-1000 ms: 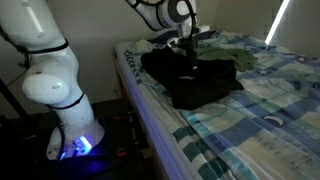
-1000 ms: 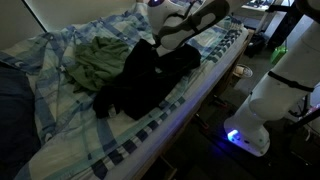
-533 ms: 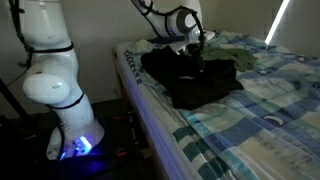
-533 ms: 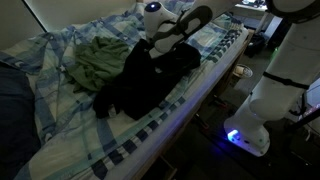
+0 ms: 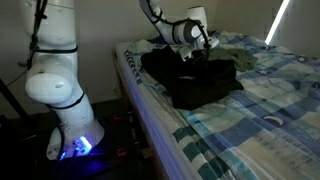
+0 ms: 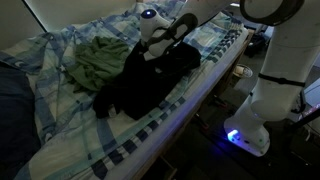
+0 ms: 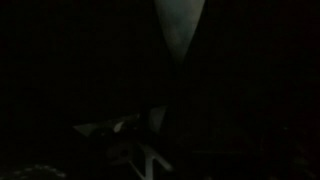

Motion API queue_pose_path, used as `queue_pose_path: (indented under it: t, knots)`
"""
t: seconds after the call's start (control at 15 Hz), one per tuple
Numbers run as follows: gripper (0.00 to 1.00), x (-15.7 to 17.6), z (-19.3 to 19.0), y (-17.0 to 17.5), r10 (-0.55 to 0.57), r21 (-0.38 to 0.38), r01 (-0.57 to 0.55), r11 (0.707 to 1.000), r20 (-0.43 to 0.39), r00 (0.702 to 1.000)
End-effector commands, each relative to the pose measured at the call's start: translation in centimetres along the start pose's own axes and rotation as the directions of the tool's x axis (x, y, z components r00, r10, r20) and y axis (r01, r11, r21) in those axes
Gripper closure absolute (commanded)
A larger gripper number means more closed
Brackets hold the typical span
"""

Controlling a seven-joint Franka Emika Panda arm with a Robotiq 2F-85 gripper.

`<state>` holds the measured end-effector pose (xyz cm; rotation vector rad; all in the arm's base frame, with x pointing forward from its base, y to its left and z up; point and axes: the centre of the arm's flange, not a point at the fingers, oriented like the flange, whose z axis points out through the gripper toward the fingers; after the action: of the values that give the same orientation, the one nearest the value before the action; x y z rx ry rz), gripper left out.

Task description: Unfold the black shirt

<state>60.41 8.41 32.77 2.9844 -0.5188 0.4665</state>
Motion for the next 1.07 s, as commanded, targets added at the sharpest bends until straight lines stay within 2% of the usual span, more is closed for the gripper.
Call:
queue_pose_path:
  t: [0.0,0.2,0.53,1.0]
  knots:
    - [0.38,1.9,0.3,-0.8,-0.005,0.022,0.005,1.000,-0.022,1.000]
    - [0.63,2.7,-0.5,-0.3,0.009,0.021,-0.008,1.000,-0.049,0.999]
    - [0.99,3.7,-0.9,1.9,0.041,0.005,-0.041,0.999,-0.059,0.997]
    - [0.99,2.8,-3.9,7.6,0.082,-0.077,-0.088,0.993,-0.075,0.994]
